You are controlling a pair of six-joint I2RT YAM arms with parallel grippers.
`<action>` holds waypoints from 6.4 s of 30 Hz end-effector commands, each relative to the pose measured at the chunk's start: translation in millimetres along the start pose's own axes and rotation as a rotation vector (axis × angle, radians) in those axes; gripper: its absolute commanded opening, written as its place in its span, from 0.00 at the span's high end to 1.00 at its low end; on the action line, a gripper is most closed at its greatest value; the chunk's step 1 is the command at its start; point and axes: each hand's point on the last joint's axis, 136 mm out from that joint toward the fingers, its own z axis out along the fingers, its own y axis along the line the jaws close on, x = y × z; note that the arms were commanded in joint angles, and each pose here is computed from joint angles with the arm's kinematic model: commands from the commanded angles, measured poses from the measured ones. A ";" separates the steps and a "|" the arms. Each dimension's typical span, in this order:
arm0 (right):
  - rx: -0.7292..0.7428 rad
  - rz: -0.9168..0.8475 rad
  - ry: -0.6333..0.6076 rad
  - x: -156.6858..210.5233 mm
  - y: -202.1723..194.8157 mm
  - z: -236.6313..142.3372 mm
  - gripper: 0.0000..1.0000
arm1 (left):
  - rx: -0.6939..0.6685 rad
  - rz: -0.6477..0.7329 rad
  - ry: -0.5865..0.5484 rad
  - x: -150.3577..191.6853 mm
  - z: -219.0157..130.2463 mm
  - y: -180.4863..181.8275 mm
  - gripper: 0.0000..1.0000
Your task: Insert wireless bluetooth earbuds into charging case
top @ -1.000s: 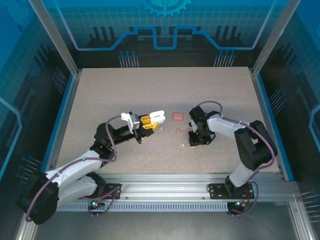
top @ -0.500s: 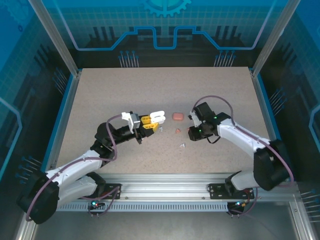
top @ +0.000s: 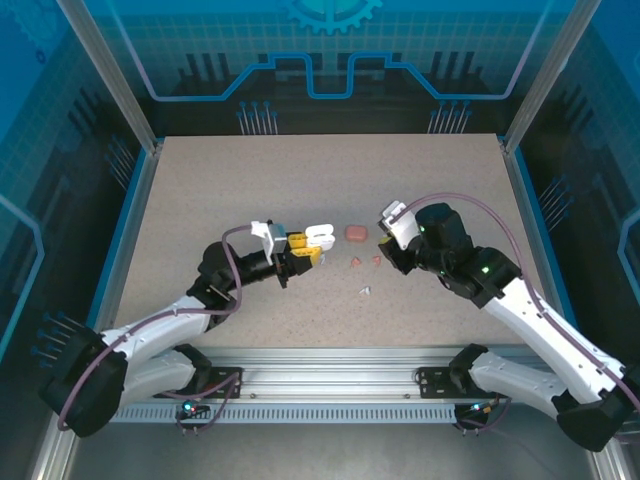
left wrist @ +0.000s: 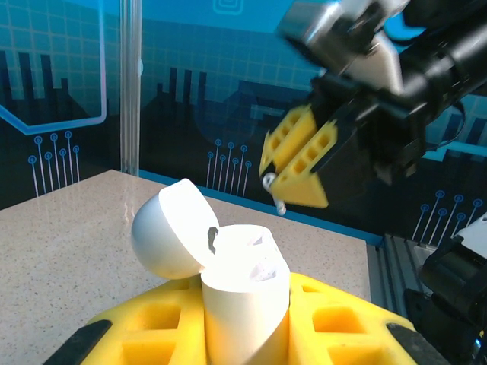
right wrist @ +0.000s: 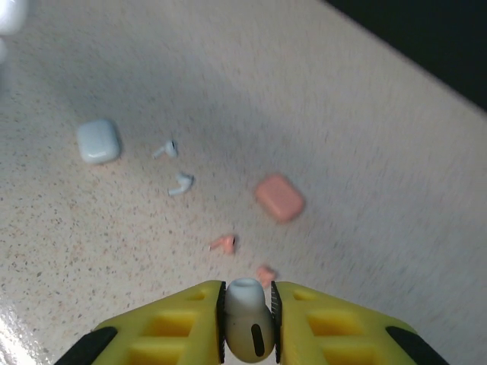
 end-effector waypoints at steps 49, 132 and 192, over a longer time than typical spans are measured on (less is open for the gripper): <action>0.019 -0.847 -0.053 -86.7 68.6 10.3 0.74 | 0.091 0.040 -0.068 -29.4 8.3 -20.3 1.00; -0.192 0.592 0.652 157.9 53.5 120.0 0.56 | 0.016 0.161 -0.126 -50.1 -15.0 -26.2 1.00; -0.189 0.576 0.670 173.8 61.3 145.7 0.81 | 0.009 0.142 -0.106 -42.3 -15.7 -24.2 1.00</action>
